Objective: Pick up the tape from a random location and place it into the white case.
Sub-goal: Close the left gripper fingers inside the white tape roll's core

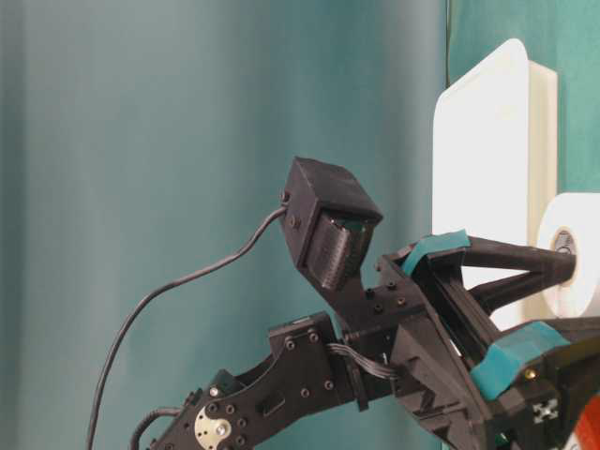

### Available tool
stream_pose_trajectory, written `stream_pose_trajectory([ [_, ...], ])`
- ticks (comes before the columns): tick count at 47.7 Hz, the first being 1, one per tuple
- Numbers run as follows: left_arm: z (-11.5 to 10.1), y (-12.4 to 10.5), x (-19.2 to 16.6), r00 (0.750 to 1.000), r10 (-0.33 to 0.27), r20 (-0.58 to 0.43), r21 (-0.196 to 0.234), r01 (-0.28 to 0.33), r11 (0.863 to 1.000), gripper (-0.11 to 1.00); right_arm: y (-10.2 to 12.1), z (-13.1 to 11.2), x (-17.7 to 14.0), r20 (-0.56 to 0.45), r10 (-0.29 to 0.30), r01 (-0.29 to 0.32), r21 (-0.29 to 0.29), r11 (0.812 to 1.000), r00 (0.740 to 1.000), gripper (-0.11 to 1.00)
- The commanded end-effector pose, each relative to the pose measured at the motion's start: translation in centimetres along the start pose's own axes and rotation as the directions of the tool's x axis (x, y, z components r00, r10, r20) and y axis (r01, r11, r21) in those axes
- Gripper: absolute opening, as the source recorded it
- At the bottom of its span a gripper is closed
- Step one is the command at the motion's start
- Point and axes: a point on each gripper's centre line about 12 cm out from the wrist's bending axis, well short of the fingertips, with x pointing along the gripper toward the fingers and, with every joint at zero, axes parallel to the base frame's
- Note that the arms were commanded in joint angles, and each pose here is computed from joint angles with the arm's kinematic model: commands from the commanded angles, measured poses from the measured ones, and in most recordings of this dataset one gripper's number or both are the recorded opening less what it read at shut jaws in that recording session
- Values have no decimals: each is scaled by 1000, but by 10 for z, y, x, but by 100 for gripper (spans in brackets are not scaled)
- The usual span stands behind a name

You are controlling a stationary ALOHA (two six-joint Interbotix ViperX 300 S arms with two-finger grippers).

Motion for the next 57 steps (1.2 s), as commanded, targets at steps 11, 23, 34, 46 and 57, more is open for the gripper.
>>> stream_pose_trajectory([
  [11,20,13,-16,992,63,108,1,-64,998,52,0,5,3,9,-2,2,-1,1000,1000,0],
  [23,20,12,-17,992,64,111,1,-65,998,26,0,5,4,6,0,0,-2,1000,1000,0],
  [34,19,11,-17,994,55,95,0,-55,998,26,0,4,4,3,-1,2,-1,1000,1000,0],
  [46,17,11,-17,996,46,81,0,-46,999,26,0,3,4,2,0,0,-2,1000,1000,0],
  [57,18,10,-17,996,45,82,-2,-45,999,26,0,3,4,2,-1,1,-1,1000,1000,0],
])
